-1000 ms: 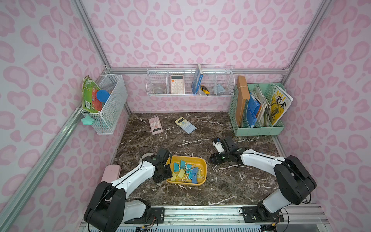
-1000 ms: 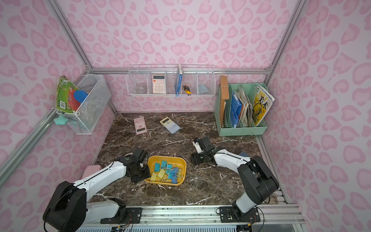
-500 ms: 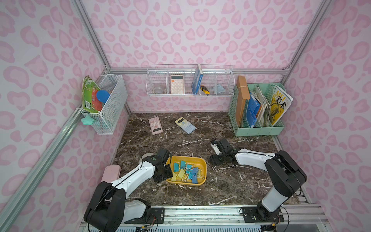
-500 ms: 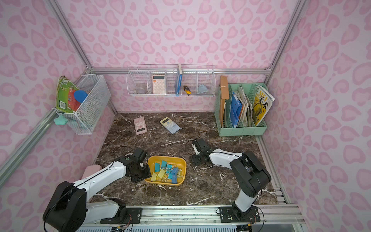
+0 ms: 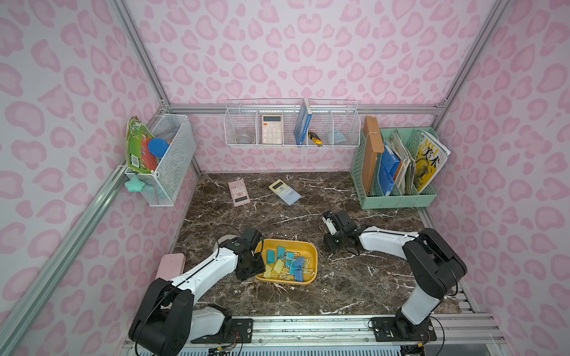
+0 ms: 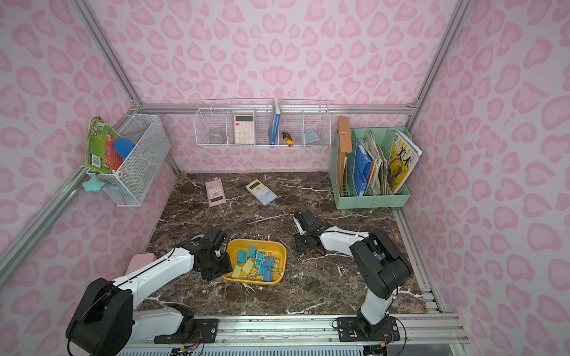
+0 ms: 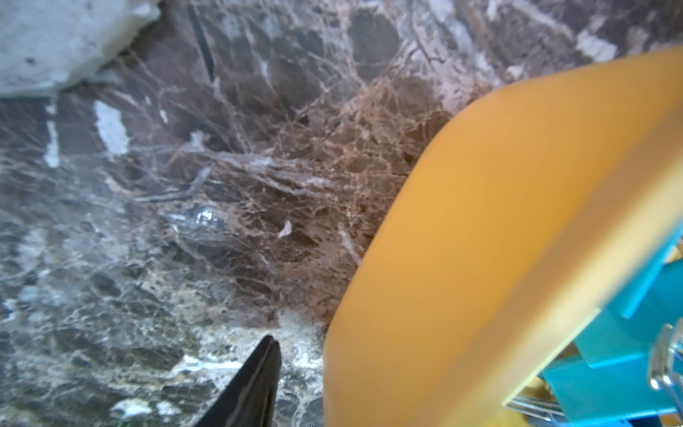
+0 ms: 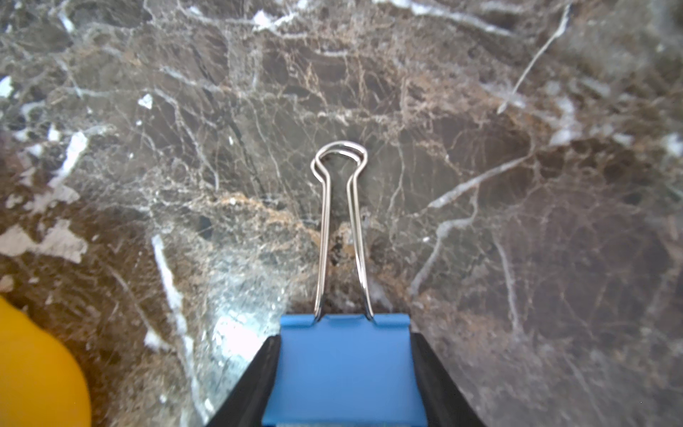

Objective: Put the binder clips in the storage box
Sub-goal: Pick up the binder clip at the center of the board, then place the binder clip in the storage box.

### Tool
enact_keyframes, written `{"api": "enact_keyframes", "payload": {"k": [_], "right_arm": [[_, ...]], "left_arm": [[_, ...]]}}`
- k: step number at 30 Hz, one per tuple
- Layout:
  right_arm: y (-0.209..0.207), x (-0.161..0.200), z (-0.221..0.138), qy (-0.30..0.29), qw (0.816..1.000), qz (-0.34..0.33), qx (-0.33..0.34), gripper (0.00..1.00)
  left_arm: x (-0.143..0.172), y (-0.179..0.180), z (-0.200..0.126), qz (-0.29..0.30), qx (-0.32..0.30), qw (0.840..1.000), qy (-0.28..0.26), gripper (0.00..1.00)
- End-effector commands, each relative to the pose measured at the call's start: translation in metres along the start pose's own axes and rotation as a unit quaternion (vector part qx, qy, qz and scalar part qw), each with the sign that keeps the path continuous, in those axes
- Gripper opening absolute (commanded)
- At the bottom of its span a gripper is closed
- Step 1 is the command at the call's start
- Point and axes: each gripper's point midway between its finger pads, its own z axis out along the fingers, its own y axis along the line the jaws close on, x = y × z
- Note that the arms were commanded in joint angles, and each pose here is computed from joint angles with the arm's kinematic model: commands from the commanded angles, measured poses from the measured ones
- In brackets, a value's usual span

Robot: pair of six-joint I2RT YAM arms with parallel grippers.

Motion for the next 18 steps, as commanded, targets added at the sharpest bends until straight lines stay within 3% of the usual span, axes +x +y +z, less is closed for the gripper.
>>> {"api": "enact_keyframes", "payload": {"k": [1,9,12,18], "right_arm": [[-0.001,0.006,-0.008,0.011,1.000,0.014,0.003,0.45],[0.007,-0.037,-0.059,-0.044,0.999,-0.013,-0.001,0.44],[0.039,-0.052,-0.081,-0.071,0.994,-0.066,-0.047,0.44],[0.129,-0.043,-0.093,-0.075,0.962,-0.202,-0.166,0.43]], "left_arm": [[0.002,-0.002,0.000,0.007,0.006,1.000,0.006,0.52],[-0.003,-0.021,-0.019,0.019,0.060,0.998,-0.022,0.55],[-0.007,-0.029,-0.034,0.019,0.079,0.996,-0.037,0.57],[-0.022,-0.027,-0.076,-0.002,0.076,0.993,-0.095,0.58]]}}
